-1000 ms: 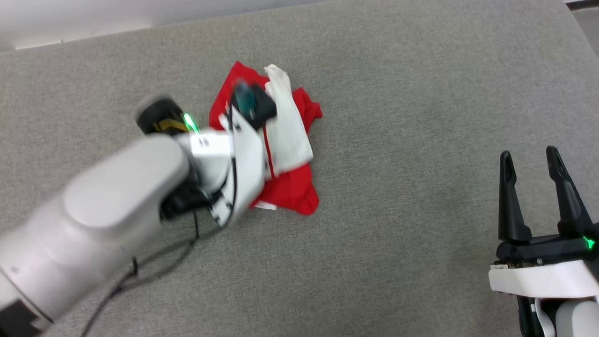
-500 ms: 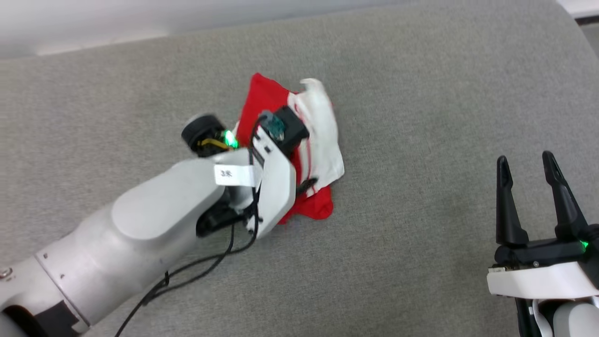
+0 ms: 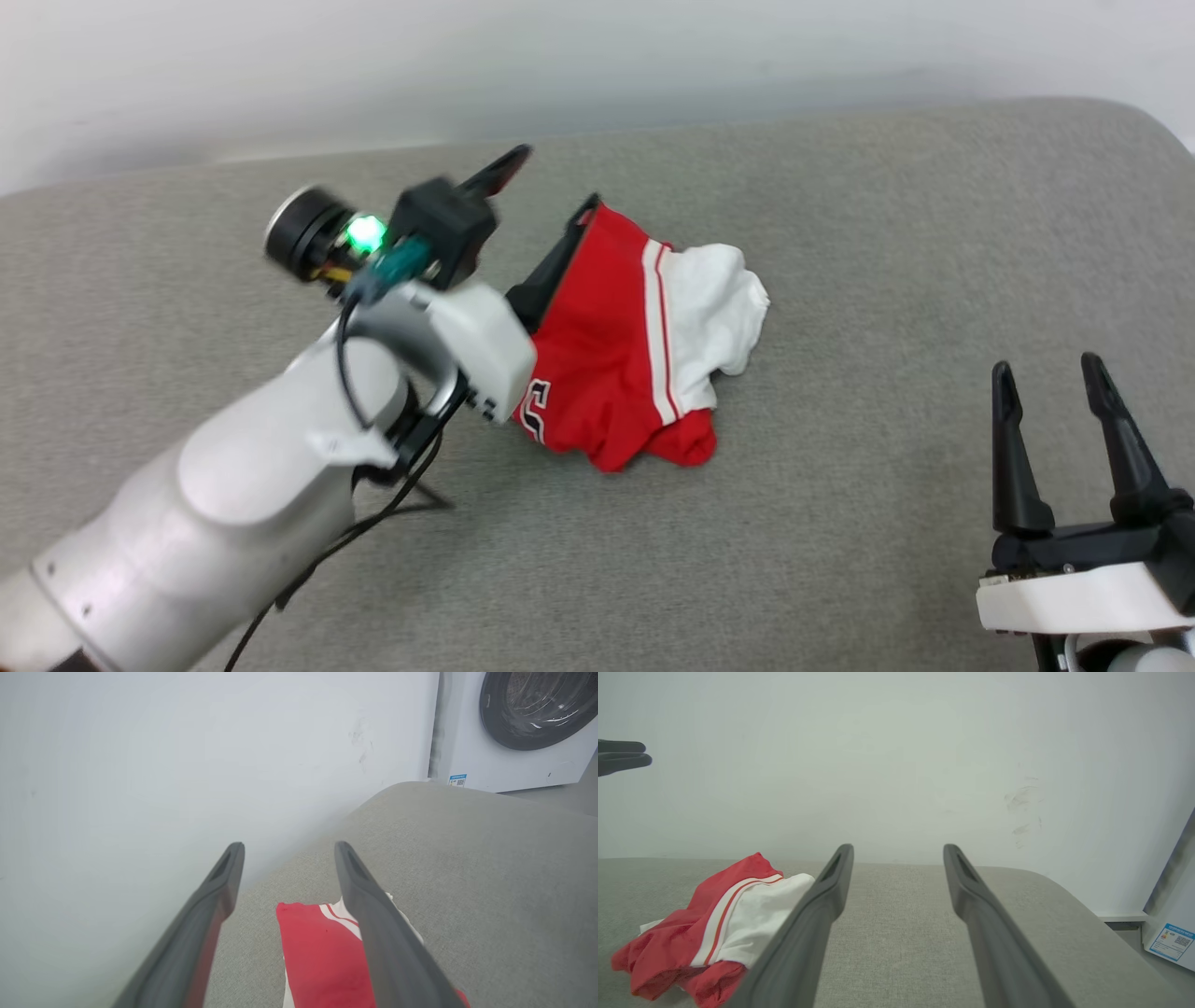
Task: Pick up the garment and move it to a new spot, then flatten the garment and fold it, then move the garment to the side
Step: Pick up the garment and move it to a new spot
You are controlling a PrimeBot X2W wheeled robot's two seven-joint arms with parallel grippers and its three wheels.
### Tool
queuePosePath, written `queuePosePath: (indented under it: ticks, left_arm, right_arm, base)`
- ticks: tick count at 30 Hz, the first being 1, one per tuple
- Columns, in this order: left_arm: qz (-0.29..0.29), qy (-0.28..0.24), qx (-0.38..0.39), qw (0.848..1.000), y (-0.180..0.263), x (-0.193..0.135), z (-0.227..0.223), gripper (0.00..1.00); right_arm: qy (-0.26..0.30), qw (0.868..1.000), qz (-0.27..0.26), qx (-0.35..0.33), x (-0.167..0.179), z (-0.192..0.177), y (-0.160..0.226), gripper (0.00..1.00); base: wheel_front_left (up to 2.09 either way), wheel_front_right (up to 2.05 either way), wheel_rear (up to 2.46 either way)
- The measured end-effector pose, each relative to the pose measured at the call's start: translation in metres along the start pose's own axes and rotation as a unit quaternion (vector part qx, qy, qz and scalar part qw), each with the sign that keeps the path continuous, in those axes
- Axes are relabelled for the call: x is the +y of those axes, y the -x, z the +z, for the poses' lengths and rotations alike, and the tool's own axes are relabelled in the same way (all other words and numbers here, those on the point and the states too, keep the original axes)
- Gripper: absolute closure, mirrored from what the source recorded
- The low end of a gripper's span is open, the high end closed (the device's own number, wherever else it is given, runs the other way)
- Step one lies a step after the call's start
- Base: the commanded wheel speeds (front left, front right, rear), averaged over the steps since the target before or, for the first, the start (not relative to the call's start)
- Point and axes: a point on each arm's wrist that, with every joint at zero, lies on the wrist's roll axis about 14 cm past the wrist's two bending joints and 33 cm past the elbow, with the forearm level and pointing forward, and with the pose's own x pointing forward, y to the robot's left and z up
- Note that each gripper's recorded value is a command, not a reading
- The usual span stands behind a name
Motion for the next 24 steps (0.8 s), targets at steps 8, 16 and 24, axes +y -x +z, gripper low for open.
queuePosePath:
  ticks: [8, 16, 24]
  left_arm:
    - [0.18, -0.022, -0.019, 0.983, 0.068, 0.064, -0.01, 0.0]
    - [0.31, -0.039, -0.045, 0.949, 0.135, 0.086, -0.006, 0.0]
    - [0.362, -0.026, -0.032, 0.931, 0.18, 0.069, -0.027, 0.0]
  right_arm:
    - [-0.005, 1.0, 0.024, -0.008, 0.016, 0.004, -0.003, 0.0]
    - [-0.007, 0.999, 0.038, -0.011, 0.025, 0.006, -0.002, 0.0]
    - [-0.01, 0.999, 0.044, -0.011, 0.03, 0.008, 0.002, 0.0]
  base:
    - [0.0, 0.0, 0.0]
    - [0.0, 0.0, 0.0]
    - [0.0, 0.0, 0.0]
